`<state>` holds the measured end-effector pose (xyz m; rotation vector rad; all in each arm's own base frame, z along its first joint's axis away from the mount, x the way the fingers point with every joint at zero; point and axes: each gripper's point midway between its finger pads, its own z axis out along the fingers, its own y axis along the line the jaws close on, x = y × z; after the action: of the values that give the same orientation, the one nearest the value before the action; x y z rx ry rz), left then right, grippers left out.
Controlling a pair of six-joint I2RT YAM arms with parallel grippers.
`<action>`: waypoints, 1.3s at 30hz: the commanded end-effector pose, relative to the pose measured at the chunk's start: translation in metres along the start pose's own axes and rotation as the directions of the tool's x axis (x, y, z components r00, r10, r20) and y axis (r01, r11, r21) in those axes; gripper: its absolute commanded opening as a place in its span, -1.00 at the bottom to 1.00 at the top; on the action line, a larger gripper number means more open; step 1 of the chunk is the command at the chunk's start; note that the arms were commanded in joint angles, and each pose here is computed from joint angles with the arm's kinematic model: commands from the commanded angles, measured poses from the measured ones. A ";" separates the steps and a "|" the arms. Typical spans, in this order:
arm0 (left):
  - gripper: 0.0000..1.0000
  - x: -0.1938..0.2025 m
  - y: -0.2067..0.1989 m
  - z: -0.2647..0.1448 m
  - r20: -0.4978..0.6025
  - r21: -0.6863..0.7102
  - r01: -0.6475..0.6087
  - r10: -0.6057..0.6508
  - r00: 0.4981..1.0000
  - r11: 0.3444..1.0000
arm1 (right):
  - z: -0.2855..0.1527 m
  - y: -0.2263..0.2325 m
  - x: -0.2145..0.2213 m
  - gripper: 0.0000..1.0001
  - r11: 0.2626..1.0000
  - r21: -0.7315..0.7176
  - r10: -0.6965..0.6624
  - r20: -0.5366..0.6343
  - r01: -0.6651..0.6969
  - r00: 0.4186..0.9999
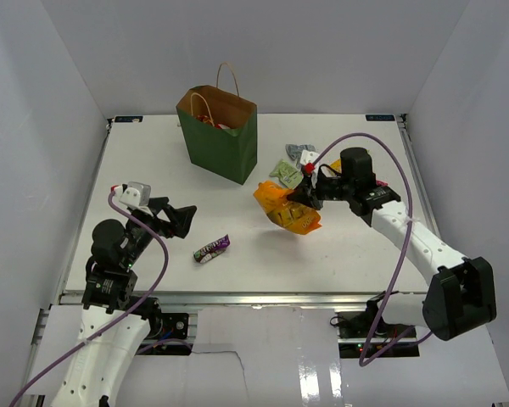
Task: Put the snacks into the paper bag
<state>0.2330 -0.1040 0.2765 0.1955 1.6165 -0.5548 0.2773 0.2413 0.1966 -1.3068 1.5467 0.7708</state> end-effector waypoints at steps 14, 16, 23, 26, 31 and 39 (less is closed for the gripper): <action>0.96 -0.004 -0.010 0.000 0.017 0.061 -0.041 0.040 0.999 0.997 | -0.003 -0.105 -0.266 -0.85 0.996 -0.023 -0.065 0.444 0.085 0.894; 0.96 -0.004 -0.009 -0.001 0.021 0.057 -0.047 0.046 0.999 0.997 | -0.011 -0.123 -0.307 -0.85 0.993 0.030 -0.117 0.500 0.118 0.858; 0.96 -0.004 -0.011 -0.001 0.023 0.071 -0.056 0.055 0.998 0.996 | -0.021 -0.154 -0.371 -0.84 0.973 0.174 -0.229 0.647 0.152 0.727; 0.96 -0.003 -0.012 0.000 0.020 0.080 -0.059 0.058 0.998 0.995 | -0.003 -0.162 -0.366 -0.85 0.972 0.178 -0.235 0.660 0.155 0.714; 0.96 -0.002 -0.012 0.000 0.016 0.079 -0.059 0.058 0.998 0.995 | 0.029 -0.172 -0.353 -0.85 0.968 0.197 -0.247 0.647 0.155 0.722; 0.96 0.002 -0.014 0.002 0.004 0.097 -0.055 0.055 0.998 0.994 | 0.071 -0.197 -0.321 -0.85 0.945 0.287 -0.302 0.585 0.156 0.752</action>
<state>0.2287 -0.1126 0.2788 0.2795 1.5893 -0.5765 0.4905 0.3922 0.4215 -0.9656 1.0950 0.8955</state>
